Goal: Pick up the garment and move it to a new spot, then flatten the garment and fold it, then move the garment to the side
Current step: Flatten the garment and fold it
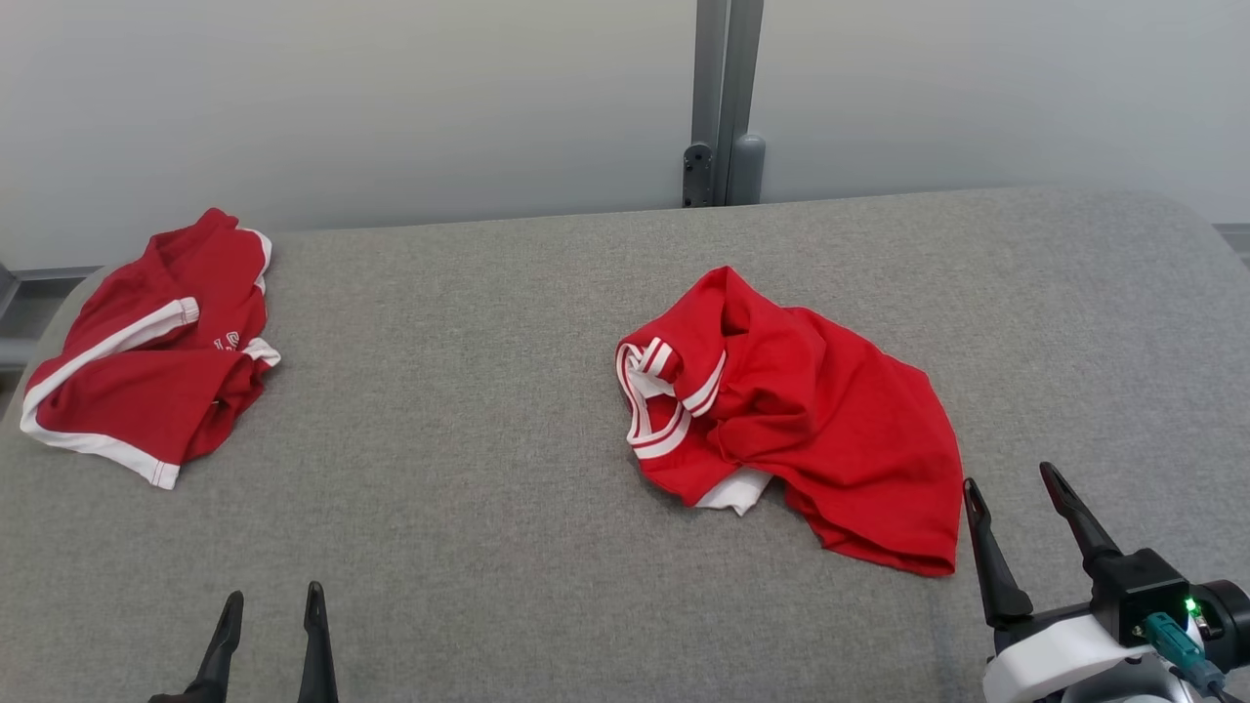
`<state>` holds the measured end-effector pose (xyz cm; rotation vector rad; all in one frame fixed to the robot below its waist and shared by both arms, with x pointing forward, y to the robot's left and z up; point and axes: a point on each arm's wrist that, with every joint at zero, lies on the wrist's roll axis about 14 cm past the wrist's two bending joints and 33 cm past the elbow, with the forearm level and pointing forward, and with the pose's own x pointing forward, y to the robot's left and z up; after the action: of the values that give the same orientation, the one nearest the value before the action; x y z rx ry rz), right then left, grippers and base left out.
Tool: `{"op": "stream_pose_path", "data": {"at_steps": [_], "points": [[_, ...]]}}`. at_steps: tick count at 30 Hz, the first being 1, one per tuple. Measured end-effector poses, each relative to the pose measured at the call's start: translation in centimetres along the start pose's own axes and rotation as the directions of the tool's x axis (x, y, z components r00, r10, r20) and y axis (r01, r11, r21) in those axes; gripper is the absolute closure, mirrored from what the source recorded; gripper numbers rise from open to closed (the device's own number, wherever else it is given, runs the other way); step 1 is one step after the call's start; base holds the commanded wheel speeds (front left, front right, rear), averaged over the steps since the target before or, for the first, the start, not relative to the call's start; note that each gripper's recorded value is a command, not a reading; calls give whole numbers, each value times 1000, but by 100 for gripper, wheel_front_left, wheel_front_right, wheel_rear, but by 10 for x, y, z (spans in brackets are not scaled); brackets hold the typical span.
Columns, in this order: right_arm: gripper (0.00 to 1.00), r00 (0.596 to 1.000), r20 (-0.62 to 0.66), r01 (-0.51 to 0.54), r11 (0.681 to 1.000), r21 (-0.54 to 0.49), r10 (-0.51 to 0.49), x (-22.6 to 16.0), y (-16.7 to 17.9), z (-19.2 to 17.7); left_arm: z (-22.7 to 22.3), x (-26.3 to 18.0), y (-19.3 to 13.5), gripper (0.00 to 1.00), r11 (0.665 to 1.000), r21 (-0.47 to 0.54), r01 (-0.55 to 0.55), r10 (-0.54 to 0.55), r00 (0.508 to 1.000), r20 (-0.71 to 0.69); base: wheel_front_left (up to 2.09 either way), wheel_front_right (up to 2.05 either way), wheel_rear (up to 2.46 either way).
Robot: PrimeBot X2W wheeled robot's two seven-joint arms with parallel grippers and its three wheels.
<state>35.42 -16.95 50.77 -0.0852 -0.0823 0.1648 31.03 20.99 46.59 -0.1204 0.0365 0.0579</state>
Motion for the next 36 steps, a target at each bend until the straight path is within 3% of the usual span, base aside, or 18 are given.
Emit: {"op": "stream_pose_path", "data": {"at_steps": [6, 11, 17, 20, 23, 25, 30, 36], "points": [[0, 1000, -3, 3, 1000, 2, -3, -1, 0, -1, -2, 1, -6, 0, 1000, 9, 26, -26, 1000, -6, 0, 0, 0], [0, 1000, 4, -1, 1000, 5, 1, 1, 2, 1, 3, 16, -57, 0, 984, -29, 177, -176, 984, 11, 0, 0, 0], [0, 1000, 16, -2, 1000, 5, 2, 5, 2, 5, -1, 40, -148, 0, 899, -91, 428, -430, 903, -4, 0, 0, 0], [0, 999, 35, 7, 1000, 6, -7, 12, -2, 11, -12, 59, -173, 0, 868, -140, 476, -488, 870, -63, 0, 0, 0], [0, 999, 46, 26, 1000, 14, -26, 15, -6, 14, -31, 77, -184, 0, 858, -194, 476, -506, 849, -152, 0, 0, 0], [0, 998, 36, 54, 998, 18, -55, 12, -13, 11, -49, 85, -185, 0, 853, -319, 414, -493, 840, -228, 0, 0, 0], [0, 990, -9, 139, 990, 17, -139, -2, -36, -1, -95, 86, -203, 0, 849, -364, 383, -515, 752, -411, 0, 0, 0], [0, 976, -61, 212, 977, 12, -211, -14, -54, -15, -111, 89, -230, 0, 809, -457, 371, -568, 696, -440, 0, 0, 0]]}}
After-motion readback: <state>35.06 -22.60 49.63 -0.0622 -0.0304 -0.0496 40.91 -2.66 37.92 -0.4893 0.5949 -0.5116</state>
